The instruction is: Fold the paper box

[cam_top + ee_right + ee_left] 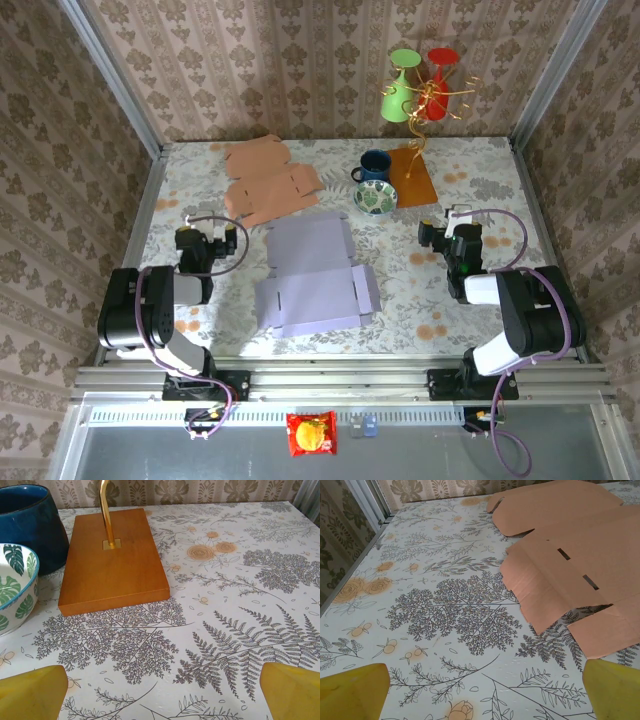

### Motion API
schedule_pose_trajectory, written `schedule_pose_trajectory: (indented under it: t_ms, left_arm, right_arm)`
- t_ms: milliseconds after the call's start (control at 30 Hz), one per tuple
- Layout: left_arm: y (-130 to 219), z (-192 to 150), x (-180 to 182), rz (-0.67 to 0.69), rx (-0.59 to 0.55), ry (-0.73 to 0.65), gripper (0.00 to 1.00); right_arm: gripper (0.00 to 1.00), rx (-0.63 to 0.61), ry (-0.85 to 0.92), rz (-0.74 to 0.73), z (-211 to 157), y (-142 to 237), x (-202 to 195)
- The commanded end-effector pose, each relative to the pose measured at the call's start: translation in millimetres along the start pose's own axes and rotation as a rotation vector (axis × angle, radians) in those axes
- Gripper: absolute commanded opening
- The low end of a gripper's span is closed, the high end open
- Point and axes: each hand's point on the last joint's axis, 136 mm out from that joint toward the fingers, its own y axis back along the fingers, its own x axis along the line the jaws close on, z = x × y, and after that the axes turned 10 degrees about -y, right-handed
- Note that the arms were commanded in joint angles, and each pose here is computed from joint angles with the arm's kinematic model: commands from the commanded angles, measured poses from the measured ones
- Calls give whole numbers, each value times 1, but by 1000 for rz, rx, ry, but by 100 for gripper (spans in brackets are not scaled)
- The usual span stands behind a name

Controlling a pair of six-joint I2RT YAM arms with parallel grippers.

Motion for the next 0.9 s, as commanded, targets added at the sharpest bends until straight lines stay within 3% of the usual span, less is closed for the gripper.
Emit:
schedule_pose_trajectory:
  t_ms: [0, 533, 633, 733, 867]
  left_arm:
    - [-3, 12, 1, -2, -29, -15, 100]
    - [-2, 12, 2, 7, -31, -12, 100]
    - [6, 13, 9, 60, -69, 9, 100]
    - [24, 20, 14, 130, -109, -12, 100]
    - [49, 65, 5, 179, -141, -115, 100]
  right_arm:
    - [100, -24, -8, -30, 9, -4, -5]
    - [100, -40, -8, -20, 8, 0, -5]
    - [100, -66, -11, -19, 10, 5, -5]
    - [100, -104, 5, -46, 25, 18, -3]
    - [100, -227, 10, -120, 76, 57, 4]
